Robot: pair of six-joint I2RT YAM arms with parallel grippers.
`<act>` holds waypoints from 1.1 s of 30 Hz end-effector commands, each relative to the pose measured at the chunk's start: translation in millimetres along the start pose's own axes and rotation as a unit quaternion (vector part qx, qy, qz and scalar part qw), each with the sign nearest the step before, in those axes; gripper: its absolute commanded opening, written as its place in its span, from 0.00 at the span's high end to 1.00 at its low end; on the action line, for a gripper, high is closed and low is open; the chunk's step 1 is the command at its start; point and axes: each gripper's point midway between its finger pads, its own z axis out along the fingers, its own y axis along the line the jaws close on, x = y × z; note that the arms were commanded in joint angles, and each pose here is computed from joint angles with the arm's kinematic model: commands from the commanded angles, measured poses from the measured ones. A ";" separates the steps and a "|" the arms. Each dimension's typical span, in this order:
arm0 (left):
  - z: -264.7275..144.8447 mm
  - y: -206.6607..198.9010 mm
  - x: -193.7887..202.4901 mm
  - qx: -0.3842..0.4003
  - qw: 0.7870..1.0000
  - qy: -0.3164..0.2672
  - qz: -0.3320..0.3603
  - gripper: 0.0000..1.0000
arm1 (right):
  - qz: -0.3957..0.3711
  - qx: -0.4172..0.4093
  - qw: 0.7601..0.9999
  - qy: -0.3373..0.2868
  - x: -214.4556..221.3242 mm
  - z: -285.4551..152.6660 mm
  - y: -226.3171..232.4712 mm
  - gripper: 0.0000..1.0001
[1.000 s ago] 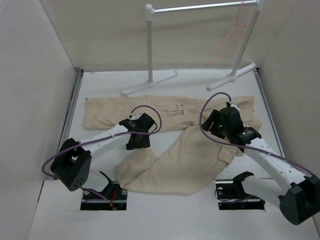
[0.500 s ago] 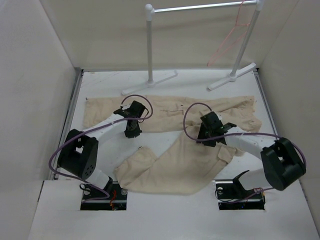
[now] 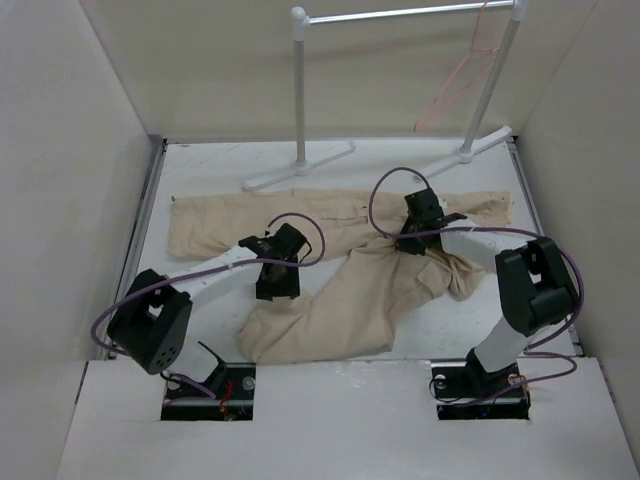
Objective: Place the trousers on the hanger
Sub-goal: Flatten out the trousers at the center of the board.
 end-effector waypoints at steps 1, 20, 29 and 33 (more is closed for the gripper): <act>17.0 8.4 7.0 -0.031 0.999 0.018 0.009 0.58 | 0.027 -0.038 0.997 -0.057 -52.4 -5.4 25.1 0.92; -61.1 48.1 -142.2 -0.049 0.980 -0.167 -0.099 0.39 | 0.083 -0.102 0.983 -0.129 -129.7 -49.8 40.1 0.43; -30.1 114.4 -28.8 -0.056 0.959 -0.105 -0.257 0.44 | 0.024 -0.145 0.983 -0.114 -54.5 -93.9 39.1 0.45; -12.4 102.2 -31.4 -0.001 0.950 -0.106 -0.293 0.44 | -0.020 -0.172 0.981 -0.084 -9.8 -103.8 51.7 0.45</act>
